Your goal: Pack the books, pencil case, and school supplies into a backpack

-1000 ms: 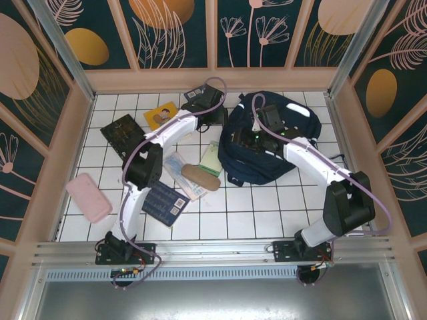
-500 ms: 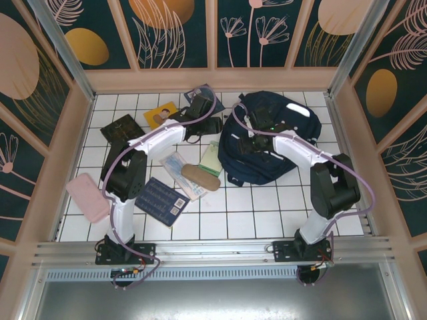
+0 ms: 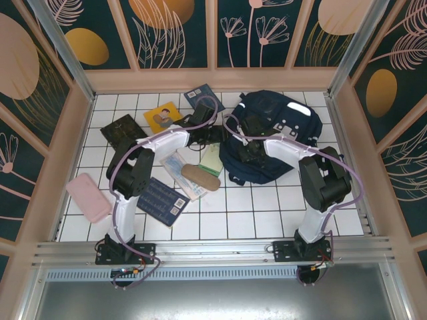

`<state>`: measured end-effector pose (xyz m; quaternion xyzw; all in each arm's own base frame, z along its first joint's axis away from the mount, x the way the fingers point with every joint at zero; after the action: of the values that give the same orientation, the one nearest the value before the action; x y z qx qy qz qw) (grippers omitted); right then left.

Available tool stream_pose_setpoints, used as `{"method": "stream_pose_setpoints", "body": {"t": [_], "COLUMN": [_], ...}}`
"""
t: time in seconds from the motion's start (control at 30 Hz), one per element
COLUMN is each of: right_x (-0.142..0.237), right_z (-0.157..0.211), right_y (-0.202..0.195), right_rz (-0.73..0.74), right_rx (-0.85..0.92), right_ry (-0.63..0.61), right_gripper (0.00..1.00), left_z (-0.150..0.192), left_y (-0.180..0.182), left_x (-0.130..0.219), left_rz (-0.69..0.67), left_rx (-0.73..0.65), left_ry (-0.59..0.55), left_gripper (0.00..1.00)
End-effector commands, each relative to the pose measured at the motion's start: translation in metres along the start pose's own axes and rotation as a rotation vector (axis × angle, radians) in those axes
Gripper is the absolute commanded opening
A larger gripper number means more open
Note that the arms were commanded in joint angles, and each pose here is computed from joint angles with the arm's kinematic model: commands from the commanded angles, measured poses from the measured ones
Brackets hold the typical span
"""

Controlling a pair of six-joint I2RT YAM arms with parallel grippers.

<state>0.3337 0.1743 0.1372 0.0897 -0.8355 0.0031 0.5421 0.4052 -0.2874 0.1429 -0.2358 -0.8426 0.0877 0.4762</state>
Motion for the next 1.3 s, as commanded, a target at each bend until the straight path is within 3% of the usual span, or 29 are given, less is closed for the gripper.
{"method": "stream_pose_setpoints", "body": {"t": [0.0, 0.03, 0.43, 0.6, 0.63, 0.67, 0.73, 0.9, 1.1, 1.2, 1.27], "right_x": [-0.009, -0.006, 0.048, 0.048, 0.050, 0.052, 0.054, 0.045, 0.013, 0.007, 0.002], "right_z": [0.006, 0.006, 0.009, 0.006, 0.004, 0.003, -0.004, -0.012, 0.002, 0.005, 0.005], "right_y": [-0.010, -0.008, 0.037, 0.027, 0.021, 0.017, -0.004, -0.021, -0.025, -0.027, -0.030], "right_rz": [0.053, 0.036, -0.285, -0.131, -0.097, -0.053, 0.007, 0.037, 0.092, 0.107, 0.140], "right_rx": [-0.031, -0.046, -0.220, -0.255, -0.250, -0.234, -0.230, -0.164, -0.050, -0.035, -0.032], "right_ry": [0.030, 0.032, 0.039, -0.025, -0.045, -0.070, -0.109, -0.105, -0.003, -0.005, -0.010], "right_gripper": [0.10, 0.00, 0.00, 0.00, 0.02, 0.15, 0.28, 0.40, 0.53, 0.68, 0.70], "left_z": [-0.003, -0.005, -0.034, -0.039, -0.039, -0.038, -0.036, -0.032, -0.025, -0.024, -0.023], "left_y": [-0.006, -0.005, -0.008, -0.008, -0.008, -0.008, -0.007, -0.008, -0.006, -0.006, -0.006], "left_x": [-0.019, -0.023, -0.061, -0.067, -0.066, -0.064, -0.059, -0.048, -0.046, -0.046, -0.045], "left_rz": [0.024, 0.019, -0.017, -0.038, -0.039, -0.040, -0.044, -0.035, -0.025, -0.022, -0.020], "left_rx": [0.013, 0.013, -0.028, -0.041, -0.046, -0.048, -0.049, -0.044, -0.033, -0.030, -0.029], "left_ry": [0.007, 0.009, -0.011, -0.007, -0.005, -0.002, -0.005, -0.017, -0.008, -0.008, -0.011], "left_gripper": [0.60, 0.60, 0.58, 0.58, 0.58, 0.58, 0.58, 0.58, 0.58, 0.58, 0.58]}}
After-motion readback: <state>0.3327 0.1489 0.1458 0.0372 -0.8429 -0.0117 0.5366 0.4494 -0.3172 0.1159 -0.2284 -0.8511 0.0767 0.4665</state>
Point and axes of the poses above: each hand's point on the last joint's axis, 136 mm out from that joint toward the fingers, its own x axis back along the fingers, its own y axis along the line the jaws close on, z = x × y, the point moved 9 cm from there along x, back along the fingers, and after that the axes turned 14 degrees about -x, right-handed, at the moved point
